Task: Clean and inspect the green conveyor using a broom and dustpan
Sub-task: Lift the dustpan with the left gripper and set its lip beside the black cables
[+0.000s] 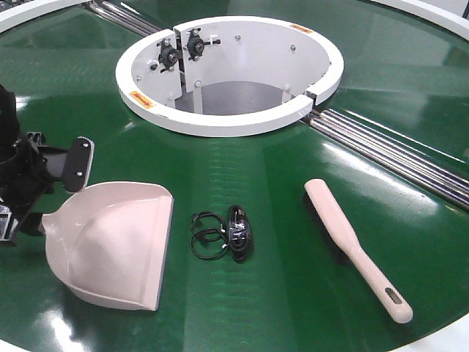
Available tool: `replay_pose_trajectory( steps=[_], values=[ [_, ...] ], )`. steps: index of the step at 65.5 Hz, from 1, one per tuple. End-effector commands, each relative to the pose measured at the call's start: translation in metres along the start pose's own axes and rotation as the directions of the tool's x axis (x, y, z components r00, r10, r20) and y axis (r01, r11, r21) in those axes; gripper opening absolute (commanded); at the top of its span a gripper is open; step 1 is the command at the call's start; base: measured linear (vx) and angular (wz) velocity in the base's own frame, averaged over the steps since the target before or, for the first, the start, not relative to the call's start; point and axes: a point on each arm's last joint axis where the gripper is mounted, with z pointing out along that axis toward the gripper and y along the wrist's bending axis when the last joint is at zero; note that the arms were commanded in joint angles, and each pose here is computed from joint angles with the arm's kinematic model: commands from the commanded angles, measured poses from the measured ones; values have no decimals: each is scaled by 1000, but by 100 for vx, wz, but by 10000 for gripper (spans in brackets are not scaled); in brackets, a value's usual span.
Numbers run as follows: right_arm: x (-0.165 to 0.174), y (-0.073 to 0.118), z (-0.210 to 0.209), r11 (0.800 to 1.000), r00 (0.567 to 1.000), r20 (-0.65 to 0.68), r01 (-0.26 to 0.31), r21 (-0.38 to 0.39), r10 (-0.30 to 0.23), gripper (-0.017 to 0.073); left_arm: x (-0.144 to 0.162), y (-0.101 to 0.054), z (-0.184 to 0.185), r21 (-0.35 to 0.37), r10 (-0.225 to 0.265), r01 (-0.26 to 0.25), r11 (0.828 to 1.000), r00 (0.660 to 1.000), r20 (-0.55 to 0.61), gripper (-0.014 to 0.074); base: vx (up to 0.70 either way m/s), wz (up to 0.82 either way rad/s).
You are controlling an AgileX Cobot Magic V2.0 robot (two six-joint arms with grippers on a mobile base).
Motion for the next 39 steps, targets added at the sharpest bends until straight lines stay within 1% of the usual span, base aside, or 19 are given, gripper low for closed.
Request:
replay_pose_trajectory(
  steps=[1, 29, 34, 39],
  values=[
    [-6, 0, -1, 1000, 997, 82, 8, 3, -8, -8, -1, 4, -10, -37, 30, -29, 999, 1000, 5, 503, 0, 0],
    [-6, 0, -1, 1000, 997, 81, 8, 3, -8, -8, -4, 10, 26, 58, 51, -50, 997, 998, -24, 501, 0, 0],
    [-6, 0, -1, 1000, 997, 81, 8, 3, -8, -8, -4, 9, 30, 73, 57, -54, 996, 998, -34, 483, 0, 0],
    [-6, 0, -1, 1000, 997, 81, 8, 3, -8, -8, -1, 9, 33, 91, 75, -69, 993, 995, -61, 446, 0, 0]
  ],
)
